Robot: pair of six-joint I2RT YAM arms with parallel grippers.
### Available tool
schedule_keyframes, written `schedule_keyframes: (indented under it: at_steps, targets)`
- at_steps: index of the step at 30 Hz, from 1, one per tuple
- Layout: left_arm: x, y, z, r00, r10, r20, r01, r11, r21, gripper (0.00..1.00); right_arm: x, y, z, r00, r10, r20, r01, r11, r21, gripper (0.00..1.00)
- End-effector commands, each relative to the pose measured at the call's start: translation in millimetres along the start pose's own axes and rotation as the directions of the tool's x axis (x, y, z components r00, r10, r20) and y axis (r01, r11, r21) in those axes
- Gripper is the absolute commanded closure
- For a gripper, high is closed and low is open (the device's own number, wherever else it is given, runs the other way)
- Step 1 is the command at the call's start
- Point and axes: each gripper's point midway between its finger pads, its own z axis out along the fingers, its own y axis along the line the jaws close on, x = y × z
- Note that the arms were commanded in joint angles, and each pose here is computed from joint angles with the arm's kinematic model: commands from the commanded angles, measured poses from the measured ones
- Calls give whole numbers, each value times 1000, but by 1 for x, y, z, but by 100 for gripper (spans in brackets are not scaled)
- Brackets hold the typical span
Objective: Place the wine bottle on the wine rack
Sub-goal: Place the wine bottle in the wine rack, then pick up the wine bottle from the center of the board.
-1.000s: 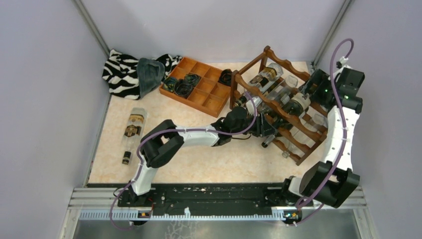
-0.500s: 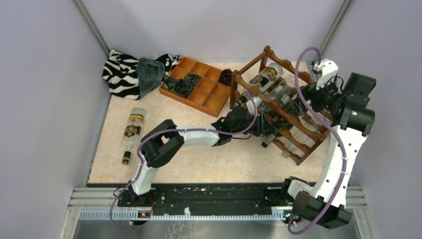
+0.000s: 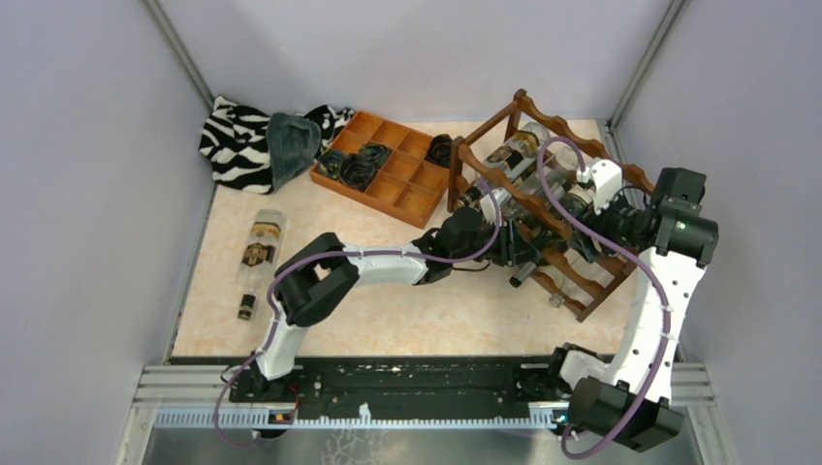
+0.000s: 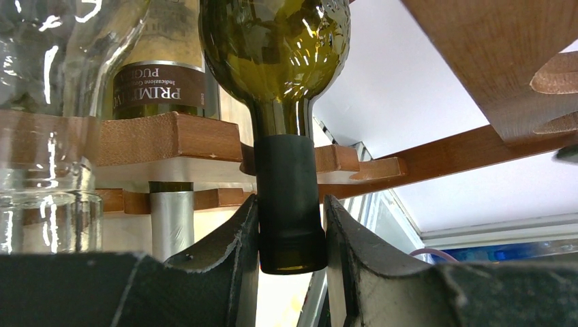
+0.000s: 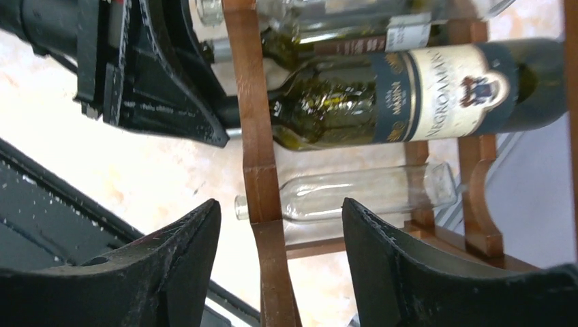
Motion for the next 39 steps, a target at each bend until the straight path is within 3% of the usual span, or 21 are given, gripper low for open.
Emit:
schedule_keyframes:
  at_steps: [1,5,16,27,39]
  targets:
    - [-24,-38,8,996,39,79,-49,991,122,92,12,1,1,997,-68,-26,68,998,5,38]
    - [-23,-37,10,997,35,73,-44,992,120,92,12,7,4,997,-82,-12,81,996,-26,58]
    - [-21,-33,6,996,39,77,-47,994,101,90,-6,32,18,995,-72,74,81,989,-127,87]
    - [-17,-24,1,996,53,68,-57,996,63,82,-22,38,23,991,-15,134,34,990,-139,90]
    - [-9,-6,-10,996,84,22,-83,996,-34,49,-24,37,27,989,6,146,15,990,-143,89]
